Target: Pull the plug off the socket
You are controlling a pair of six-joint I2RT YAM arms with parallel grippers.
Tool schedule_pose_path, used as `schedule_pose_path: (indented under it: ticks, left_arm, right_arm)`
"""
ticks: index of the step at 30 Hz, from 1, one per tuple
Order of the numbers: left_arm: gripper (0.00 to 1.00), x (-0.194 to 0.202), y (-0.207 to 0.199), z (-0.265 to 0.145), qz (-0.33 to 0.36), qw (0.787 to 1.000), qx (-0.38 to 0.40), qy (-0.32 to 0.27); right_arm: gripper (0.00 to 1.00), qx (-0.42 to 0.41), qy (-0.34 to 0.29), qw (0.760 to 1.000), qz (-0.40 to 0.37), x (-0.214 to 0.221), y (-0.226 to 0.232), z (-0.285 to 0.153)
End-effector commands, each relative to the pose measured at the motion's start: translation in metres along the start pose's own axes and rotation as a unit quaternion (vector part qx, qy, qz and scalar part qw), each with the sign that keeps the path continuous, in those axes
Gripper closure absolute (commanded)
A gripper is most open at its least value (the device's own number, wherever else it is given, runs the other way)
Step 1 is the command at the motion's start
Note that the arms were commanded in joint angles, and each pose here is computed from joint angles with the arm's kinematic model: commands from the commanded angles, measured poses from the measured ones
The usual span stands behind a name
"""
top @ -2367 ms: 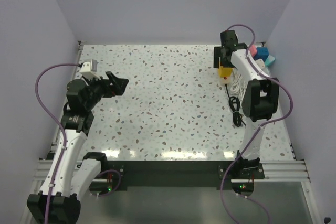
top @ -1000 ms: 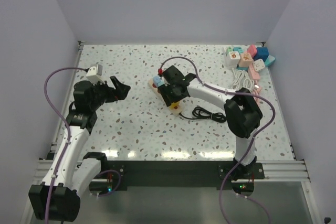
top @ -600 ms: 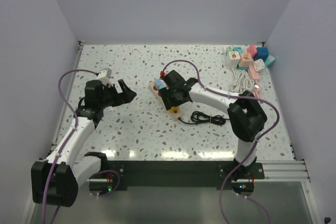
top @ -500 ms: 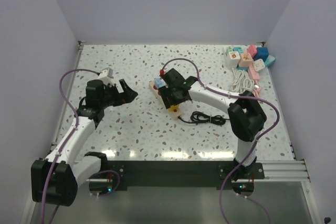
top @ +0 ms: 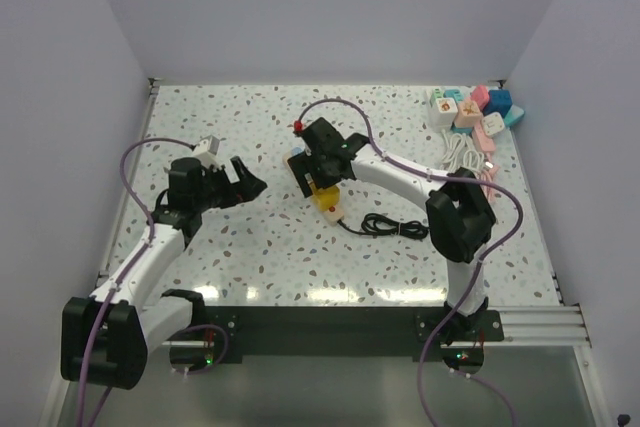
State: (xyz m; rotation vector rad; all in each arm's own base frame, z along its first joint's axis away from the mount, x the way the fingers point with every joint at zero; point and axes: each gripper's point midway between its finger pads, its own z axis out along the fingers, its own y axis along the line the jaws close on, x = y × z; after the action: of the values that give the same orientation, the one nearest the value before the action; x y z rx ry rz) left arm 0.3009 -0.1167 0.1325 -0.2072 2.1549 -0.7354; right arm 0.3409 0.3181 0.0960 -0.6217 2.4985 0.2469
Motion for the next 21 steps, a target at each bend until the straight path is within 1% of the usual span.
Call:
schedule_pose_path:
  ticks: [1, 4, 5, 7, 8, 9, 10, 11, 12, 13, 14, 16, 17, 20, 21]
  left_arm:
    - [0.0, -0.014, -0.016, -0.002, 0.007, 0.999, 0.035, -0.031]
    - [0.0, -0.013, -0.015, 0.0, 0.006, 0.999, 0.035, -0.032]
    - [0.0, -0.013, -0.016, 0.0, 0.005, 0.999, 0.037, -0.032]
    - [0.0, -0.011, -0.016, 0.001, 0.001, 0.999, 0.041, -0.031]
    - [0.0, -0.01, -0.016, 0.002, -0.002, 0.999, 0.043, -0.029]
    - [0.0, -0.01, -0.017, 0.003, -0.003, 0.999, 0.046, -0.028]
    - [0.0, -0.007, -0.018, 0.004, -0.007, 0.998, 0.053, -0.028]
    - [0.0, -0.004, -0.019, 0.006, -0.009, 0.998, 0.057, -0.024]
    - [0.0, -0.002, -0.02, 0.007, -0.01, 0.998, 0.06, -0.022]
    - [0.0, 0.0, -0.021, 0.009, -0.011, 0.998, 0.065, -0.022]
    - [0.0, 0.005, -0.023, 0.012, -0.013, 0.997, 0.069, -0.014]
    - [0.0, 0.008, -0.027, 0.017, -0.018, 0.997, 0.076, -0.013]
    - [0.0, 0.014, -0.031, 0.021, -0.02, 0.997, 0.079, -0.002]
    - [0.0, 0.021, -0.044, 0.033, -0.022, 0.996, 0.086, 0.005]
    - [0.0, 0.016, -0.048, 0.037, -0.026, 0.996, 0.083, -0.001]
  right_arm:
    - [0.09, 0.011, 0.027, 0.999, -0.036, 0.003, -0.007, 0.002]
    - [0.12, 0.013, 0.04, 0.998, -0.045, 0.01, -0.009, 0.006]
    - [0.2, 0.013, 0.043, 0.998, -0.046, 0.011, -0.009, 0.007]
    - [0.29, 0.013, 0.05, 0.998, -0.048, 0.015, -0.009, 0.008]
    - [0.38, 0.012, 0.056, 0.997, -0.047, 0.018, -0.009, 0.007]
    - [0.44, 0.01, 0.06, 0.997, -0.048, 0.02, -0.009, 0.006]
    - [0.53, 0.003, 0.062, 0.997, -0.046, 0.022, -0.006, 0.004]
    - [0.78, 0.002, 0.063, 0.997, -0.041, 0.022, -0.006, 0.003]
    - [0.94, 0.002, 0.062, 0.998, -0.031, 0.022, -0.006, 0.001]
    - [1.0, -0.006, 0.054, 0.998, -0.023, 0.017, -0.004, -0.006]
    - [1.0, -0.039, 0.054, 0.998, -0.007, 0.016, 0.007, -0.01]
    - [1.0, -0.086, 0.027, 0.996, 0.02, -0.001, 0.016, -0.025]
    - [1.0, -0.12, 0.022, 0.992, 0.039, -0.005, 0.027, -0.03]
    - [1.0, -0.179, 0.012, 0.98, 0.081, -0.016, 0.036, -0.044]
    - [1.0, -0.191, 0.011, 0.977, 0.09, -0.017, 0.039, -0.046]
